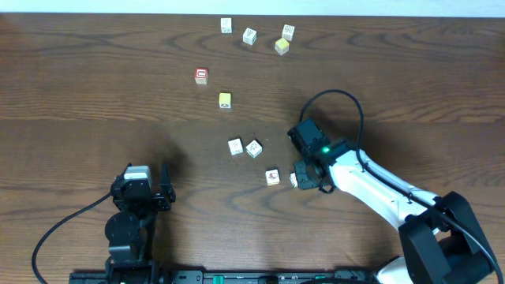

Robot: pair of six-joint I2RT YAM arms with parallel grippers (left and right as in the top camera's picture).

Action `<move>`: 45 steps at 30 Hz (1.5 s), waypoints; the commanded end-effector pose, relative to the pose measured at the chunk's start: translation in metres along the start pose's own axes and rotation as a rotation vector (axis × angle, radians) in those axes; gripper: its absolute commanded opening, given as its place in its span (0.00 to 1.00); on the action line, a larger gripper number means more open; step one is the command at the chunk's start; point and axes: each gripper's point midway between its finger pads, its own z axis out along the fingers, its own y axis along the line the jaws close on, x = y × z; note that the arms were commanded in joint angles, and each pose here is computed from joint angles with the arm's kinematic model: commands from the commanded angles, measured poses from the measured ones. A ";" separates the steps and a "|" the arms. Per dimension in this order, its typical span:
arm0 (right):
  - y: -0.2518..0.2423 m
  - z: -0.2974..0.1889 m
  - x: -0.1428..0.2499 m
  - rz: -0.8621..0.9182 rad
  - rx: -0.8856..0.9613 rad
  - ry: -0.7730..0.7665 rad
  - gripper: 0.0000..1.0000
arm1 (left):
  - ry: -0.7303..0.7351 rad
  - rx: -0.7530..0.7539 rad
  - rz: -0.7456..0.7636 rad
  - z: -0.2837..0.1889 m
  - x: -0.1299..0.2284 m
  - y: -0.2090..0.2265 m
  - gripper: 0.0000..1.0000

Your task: Lift 4 blocks

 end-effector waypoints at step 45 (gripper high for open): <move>0.037 -0.001 0.032 -0.061 -0.087 0.088 0.01 | 0.053 -0.012 -0.003 0.001 0.017 0.003 0.74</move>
